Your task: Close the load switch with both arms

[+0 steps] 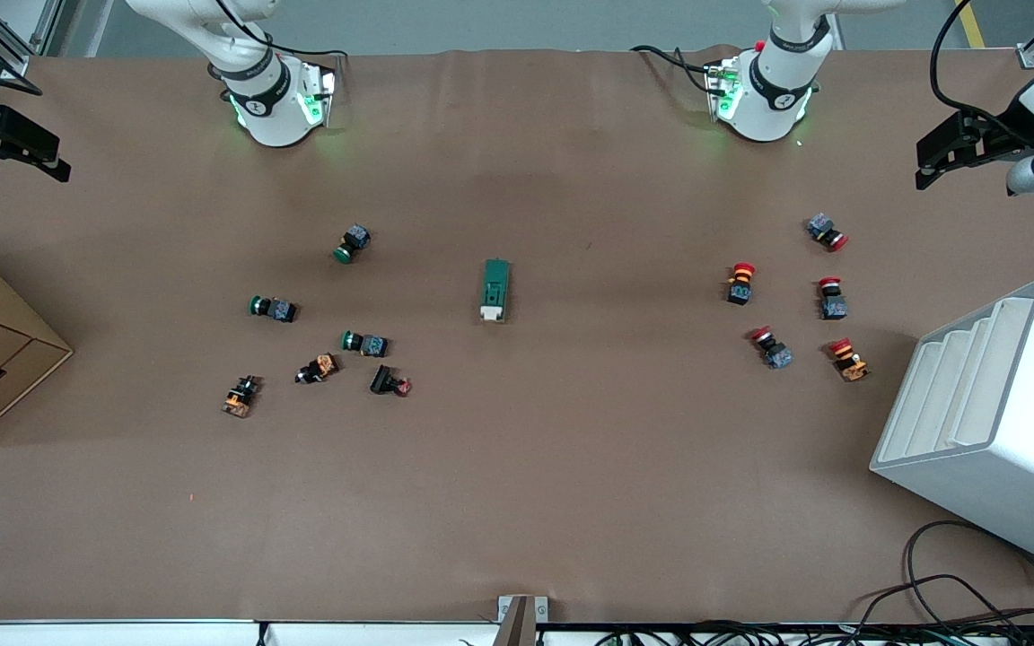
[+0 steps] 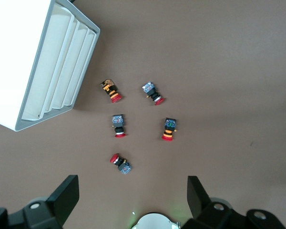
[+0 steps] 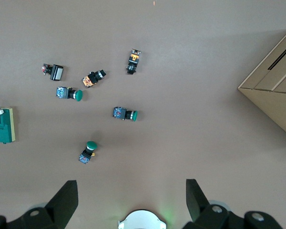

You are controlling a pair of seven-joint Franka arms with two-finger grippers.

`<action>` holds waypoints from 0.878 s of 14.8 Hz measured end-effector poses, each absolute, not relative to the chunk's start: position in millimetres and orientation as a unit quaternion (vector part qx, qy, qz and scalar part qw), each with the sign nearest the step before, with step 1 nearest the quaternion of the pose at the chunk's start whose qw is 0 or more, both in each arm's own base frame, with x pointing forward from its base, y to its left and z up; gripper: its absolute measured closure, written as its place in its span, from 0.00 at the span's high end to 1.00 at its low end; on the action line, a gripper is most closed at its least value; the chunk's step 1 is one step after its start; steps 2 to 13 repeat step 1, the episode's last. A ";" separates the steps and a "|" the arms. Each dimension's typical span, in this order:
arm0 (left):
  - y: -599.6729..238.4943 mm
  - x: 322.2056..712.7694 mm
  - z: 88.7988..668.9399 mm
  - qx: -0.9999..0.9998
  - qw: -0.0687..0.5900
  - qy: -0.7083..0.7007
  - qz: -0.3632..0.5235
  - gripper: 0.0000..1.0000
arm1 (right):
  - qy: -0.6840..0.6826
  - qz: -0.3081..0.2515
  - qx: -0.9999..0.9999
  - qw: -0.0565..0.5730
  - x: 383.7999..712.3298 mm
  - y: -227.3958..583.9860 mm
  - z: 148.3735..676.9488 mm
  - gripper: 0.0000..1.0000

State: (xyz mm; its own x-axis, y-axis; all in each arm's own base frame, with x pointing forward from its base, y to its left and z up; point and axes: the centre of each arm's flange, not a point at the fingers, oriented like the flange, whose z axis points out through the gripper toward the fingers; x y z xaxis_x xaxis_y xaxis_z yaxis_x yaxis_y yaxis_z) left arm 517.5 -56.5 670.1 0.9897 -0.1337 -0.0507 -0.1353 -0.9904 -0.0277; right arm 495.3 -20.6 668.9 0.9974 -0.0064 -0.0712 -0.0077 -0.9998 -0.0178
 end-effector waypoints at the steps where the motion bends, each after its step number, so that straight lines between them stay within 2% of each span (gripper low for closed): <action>1: -57.0 517.5 669.9 -0.997 0.010 0.069 0.025 1.00 | 0.004 0.035 -0.999 0.009 495.5 -20.7 669.0 1.00; 13: -57.0 517.5 669.9 -0.997 0.010 0.069 0.025 1.00 | 0.004 0.035 -0.999 0.009 495.5 -20.7 669.0 1.00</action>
